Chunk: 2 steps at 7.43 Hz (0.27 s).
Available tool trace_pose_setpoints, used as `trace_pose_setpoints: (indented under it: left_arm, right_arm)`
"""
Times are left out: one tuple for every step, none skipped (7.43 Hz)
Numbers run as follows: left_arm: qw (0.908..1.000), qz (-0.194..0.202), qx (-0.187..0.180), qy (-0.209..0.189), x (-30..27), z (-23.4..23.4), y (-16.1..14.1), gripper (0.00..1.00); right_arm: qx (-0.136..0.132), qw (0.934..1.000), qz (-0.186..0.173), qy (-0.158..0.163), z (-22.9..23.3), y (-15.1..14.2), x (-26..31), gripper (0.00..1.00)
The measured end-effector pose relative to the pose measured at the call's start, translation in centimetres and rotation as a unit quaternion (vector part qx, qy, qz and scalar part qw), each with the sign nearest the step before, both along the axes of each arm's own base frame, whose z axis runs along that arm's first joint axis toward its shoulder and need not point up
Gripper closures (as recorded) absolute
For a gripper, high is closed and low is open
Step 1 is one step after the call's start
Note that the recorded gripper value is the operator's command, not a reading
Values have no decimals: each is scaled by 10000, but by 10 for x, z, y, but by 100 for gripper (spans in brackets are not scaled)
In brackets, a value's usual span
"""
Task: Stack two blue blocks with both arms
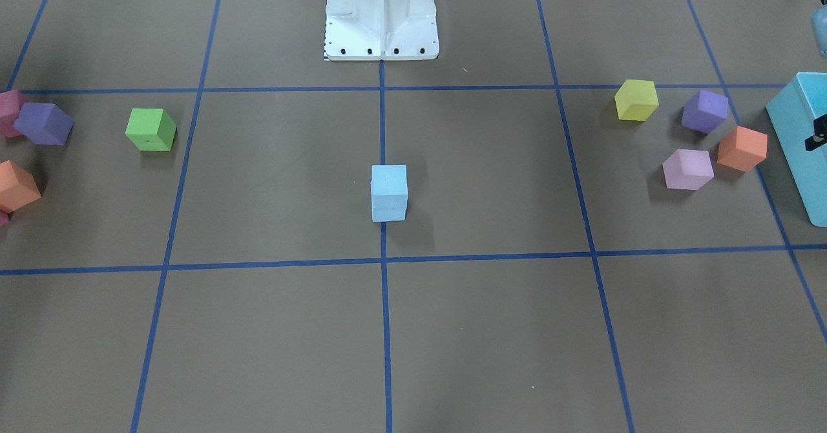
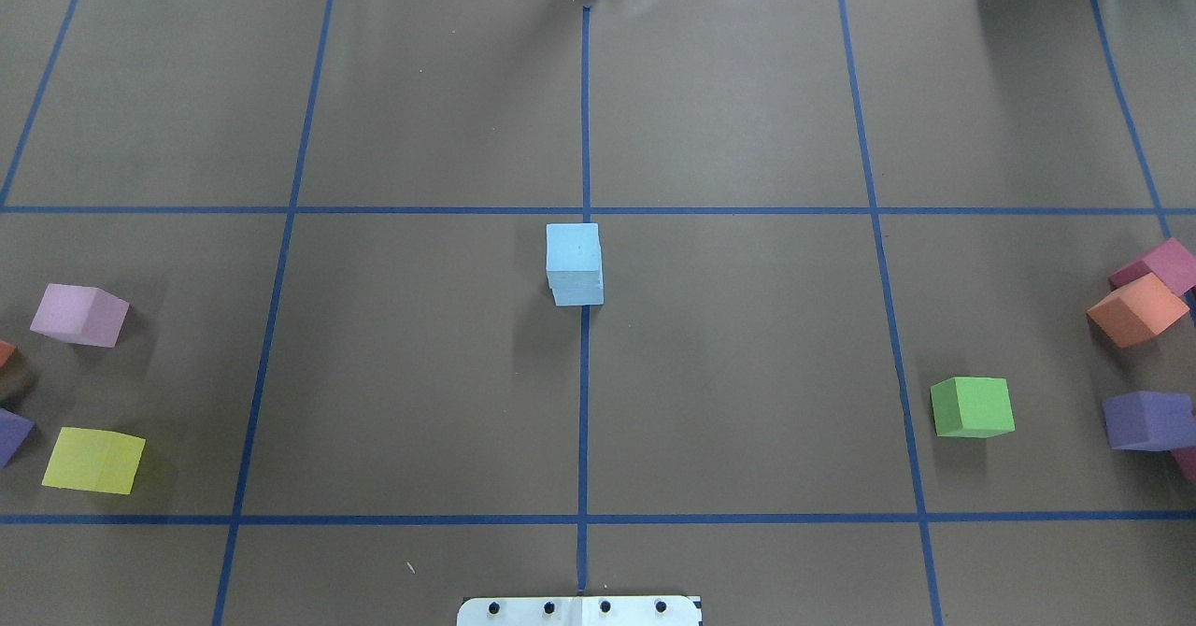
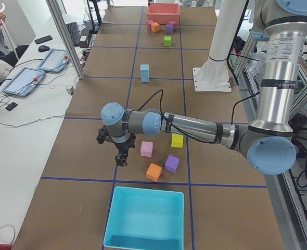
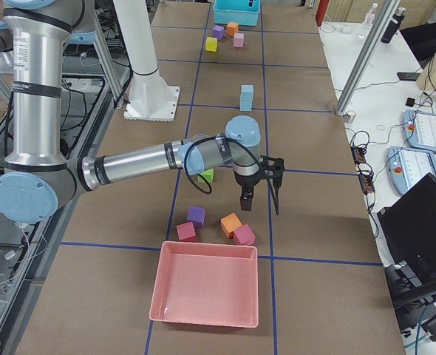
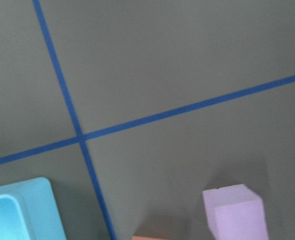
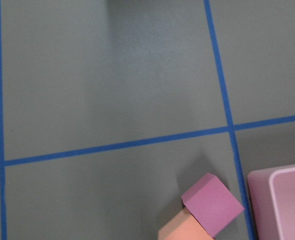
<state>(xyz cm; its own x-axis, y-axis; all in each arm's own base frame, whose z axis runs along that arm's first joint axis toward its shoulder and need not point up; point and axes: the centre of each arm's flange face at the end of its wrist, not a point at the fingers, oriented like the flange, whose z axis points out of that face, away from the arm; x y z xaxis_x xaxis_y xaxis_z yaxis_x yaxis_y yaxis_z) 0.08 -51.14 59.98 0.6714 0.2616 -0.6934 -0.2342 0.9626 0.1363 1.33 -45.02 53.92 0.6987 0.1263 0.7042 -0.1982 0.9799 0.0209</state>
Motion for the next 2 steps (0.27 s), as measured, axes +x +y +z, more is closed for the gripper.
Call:
trace_pose_setpoints:
  left_arm:
    - [9999, 4, -124, -14, -5, 17, 14, 1]
    - [9998, -1, -209, -24, -7, 26, 22, 1]
  right_arm:
    - [3, 10000, -36, 21, 7, 8, 6, 0]
    - [1, 10000, -49, 16, 9, 12, 8, 0]
